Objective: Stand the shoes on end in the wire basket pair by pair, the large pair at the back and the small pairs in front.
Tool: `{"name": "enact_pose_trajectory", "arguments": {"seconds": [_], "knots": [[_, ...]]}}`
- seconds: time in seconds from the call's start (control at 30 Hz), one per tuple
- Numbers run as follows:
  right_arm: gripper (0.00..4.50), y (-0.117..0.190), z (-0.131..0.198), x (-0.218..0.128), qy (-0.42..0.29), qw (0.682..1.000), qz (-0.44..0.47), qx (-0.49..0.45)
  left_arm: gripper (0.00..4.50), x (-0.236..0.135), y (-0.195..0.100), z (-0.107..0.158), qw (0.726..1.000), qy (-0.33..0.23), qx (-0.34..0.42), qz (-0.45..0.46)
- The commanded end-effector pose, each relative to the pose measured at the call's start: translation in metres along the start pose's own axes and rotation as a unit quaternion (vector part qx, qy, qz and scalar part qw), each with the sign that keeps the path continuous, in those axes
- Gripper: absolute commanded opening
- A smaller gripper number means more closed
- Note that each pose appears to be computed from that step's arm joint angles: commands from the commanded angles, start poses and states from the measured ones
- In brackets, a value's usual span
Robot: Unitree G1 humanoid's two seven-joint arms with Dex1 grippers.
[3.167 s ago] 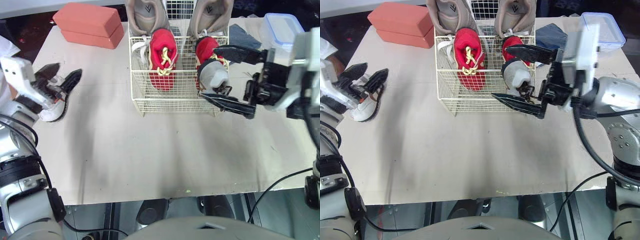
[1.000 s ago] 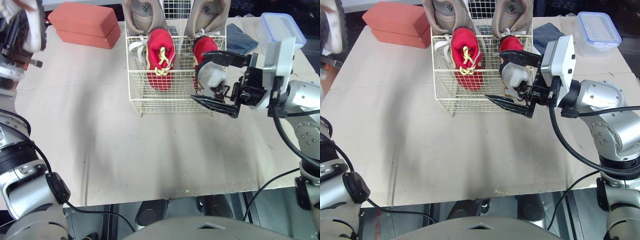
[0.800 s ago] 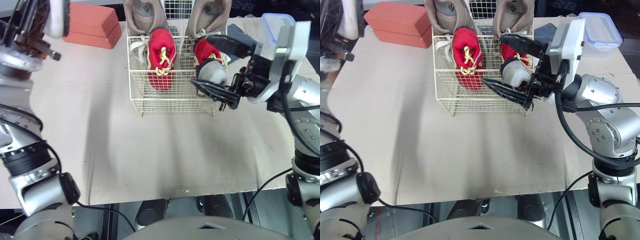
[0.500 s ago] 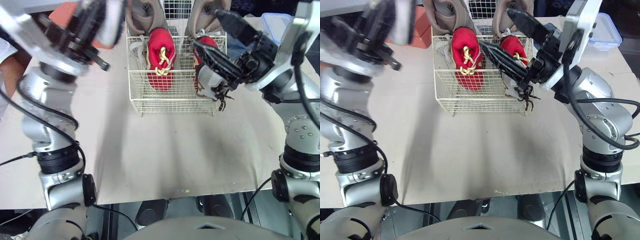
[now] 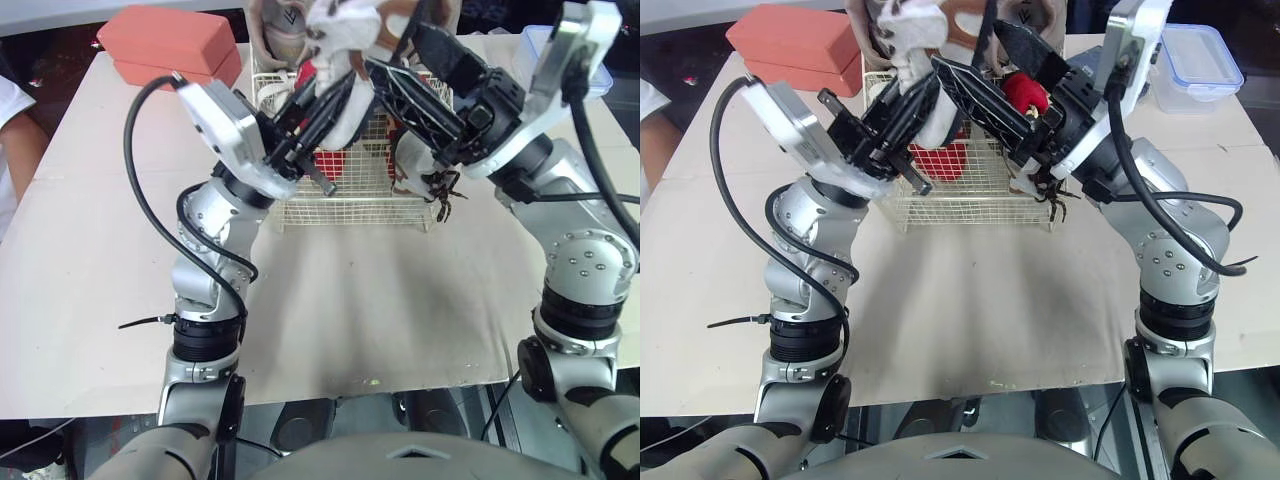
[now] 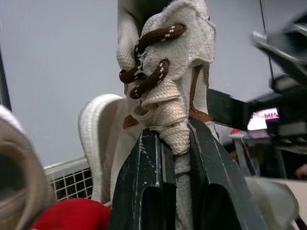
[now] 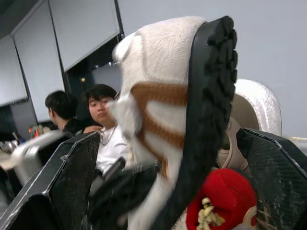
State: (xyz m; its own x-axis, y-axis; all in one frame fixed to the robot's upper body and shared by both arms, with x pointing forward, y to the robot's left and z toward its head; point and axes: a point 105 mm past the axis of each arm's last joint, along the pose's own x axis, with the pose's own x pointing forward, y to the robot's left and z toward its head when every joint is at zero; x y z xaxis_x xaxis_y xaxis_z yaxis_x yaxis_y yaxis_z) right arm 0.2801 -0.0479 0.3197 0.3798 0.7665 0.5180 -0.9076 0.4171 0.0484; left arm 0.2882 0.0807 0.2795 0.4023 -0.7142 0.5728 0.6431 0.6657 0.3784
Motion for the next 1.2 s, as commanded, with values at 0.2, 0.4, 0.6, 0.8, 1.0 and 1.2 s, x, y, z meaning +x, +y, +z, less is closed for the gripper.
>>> {"name": "enact_pose_trajectory", "arguments": {"seconds": [0.2, 0.4, 0.6, 0.8, 1.0, 1.2], "knots": [[3.97, 0.003, 0.007, 0.006, -0.015, 1.000, -0.005, 0.015, 0.08, -0.002, -0.011, 0.010, 0.999, -0.023, 0.025, -0.024], [1.51, 0.002, 0.005, 0.003, -0.005, 1.000, -0.006, 0.013, 2.90, -0.008, -0.019, 0.007, 0.998, -0.014, -0.020, -0.062], [0.63, 0.001, 0.005, -0.010, 0.019, 1.000, 0.023, 0.007, 4.43, -0.026, -0.008, 0.025, 0.991, -0.010, -0.084, -0.104], [0.63, 0.014, -0.001, -0.028, 0.052, 0.993, 0.102, 0.038, 4.43, -0.045, 0.015, 0.045, 0.974, 0.015, -0.173, -0.147], [0.63, 0.025, -0.005, -0.033, 0.069, 0.984, 0.153, 0.055, 4.43, -0.042, 0.010, 0.039, 0.960, 0.048, -0.193, -0.199], [0.63, 0.037, -0.010, -0.035, 0.085, 0.975, 0.193, 0.074, 4.43, -0.035, -0.001, 0.032, 0.939, 0.054, -0.231, -0.249]]}}
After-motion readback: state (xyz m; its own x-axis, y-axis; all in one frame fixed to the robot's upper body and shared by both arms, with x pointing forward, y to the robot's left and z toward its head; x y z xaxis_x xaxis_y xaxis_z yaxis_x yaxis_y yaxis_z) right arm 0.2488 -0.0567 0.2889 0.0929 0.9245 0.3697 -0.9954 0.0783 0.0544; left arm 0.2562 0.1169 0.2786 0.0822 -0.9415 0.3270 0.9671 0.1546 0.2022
